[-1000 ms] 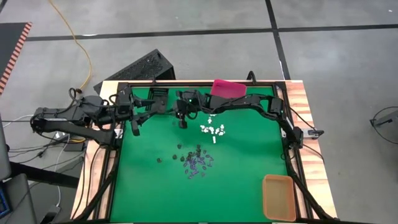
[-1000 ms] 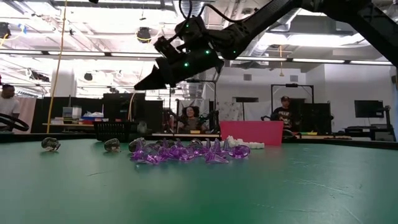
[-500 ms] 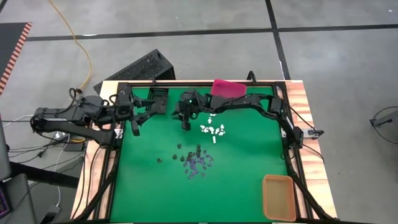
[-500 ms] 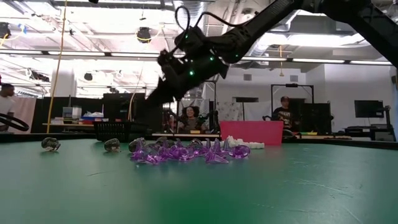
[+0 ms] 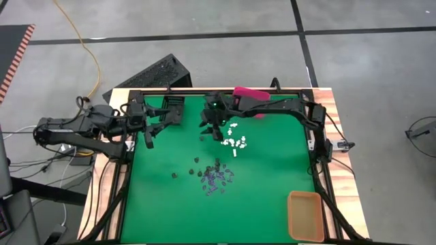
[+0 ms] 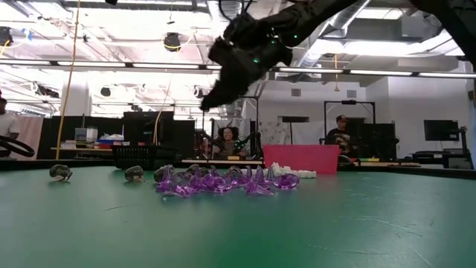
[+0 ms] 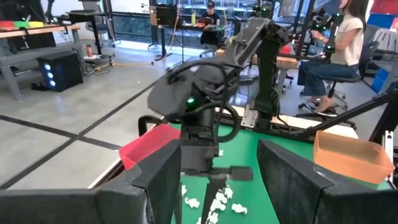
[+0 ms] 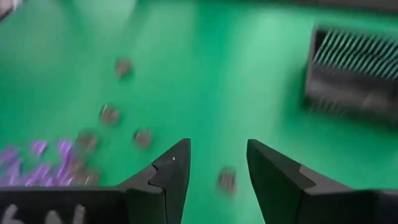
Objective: Sort Halloween decoration
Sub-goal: Put the brown skull toy into the black bin
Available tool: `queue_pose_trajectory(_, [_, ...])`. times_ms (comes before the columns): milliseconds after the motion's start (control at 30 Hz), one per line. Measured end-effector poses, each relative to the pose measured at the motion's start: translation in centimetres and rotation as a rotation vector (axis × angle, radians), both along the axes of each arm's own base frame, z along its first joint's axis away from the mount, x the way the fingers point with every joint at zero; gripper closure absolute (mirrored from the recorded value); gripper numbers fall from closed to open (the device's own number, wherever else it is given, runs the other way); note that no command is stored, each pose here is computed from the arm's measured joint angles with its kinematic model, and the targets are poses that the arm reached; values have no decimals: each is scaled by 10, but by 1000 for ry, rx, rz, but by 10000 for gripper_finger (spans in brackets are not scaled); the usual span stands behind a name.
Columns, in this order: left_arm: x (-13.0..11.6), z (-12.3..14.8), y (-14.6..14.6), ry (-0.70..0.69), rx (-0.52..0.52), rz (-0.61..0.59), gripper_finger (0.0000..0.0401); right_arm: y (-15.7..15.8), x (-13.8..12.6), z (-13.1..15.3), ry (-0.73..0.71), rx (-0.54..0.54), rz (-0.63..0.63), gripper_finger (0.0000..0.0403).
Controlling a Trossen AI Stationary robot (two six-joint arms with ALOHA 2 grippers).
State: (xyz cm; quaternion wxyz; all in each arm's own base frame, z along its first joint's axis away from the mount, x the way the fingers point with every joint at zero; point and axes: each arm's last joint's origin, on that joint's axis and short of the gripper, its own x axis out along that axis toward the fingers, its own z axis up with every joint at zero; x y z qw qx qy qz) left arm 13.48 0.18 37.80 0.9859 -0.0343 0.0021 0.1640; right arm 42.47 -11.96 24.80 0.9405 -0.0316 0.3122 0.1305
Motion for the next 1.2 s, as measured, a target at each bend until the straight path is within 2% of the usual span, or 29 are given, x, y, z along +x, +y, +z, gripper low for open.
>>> queue_pose_trajectory(133, [0, 0, 0, 1, 0, 0, 200, -9, -6, -14, 77, 85, 46, 217])
queue_pose_trajectory(233, [0, 0, 0, 3, -1, 0, 200, -11, -6, -36, 113, 122, 53, 222])
queue_pose_trajectory(433, [0, -2, 0, 25, 5, 6, 200, -10, -6, -62, 42, 149, 9, 222])
queue_pose_trajectory(767, [0, -2, 1, 29, 18, 36, 200, 17, 8, -86, -124, -35, -10, 176])
queue_pose_trajectory(933, [1, -3, 1, 36, 16, 44, 200, 19, 13, -106, -80, -76, -76, 163])
queue_pose_trajectory(1200, [1, -5, 1, 55, 16, 55, 200, 4, 11, -113, -81, -73, -131, 163])
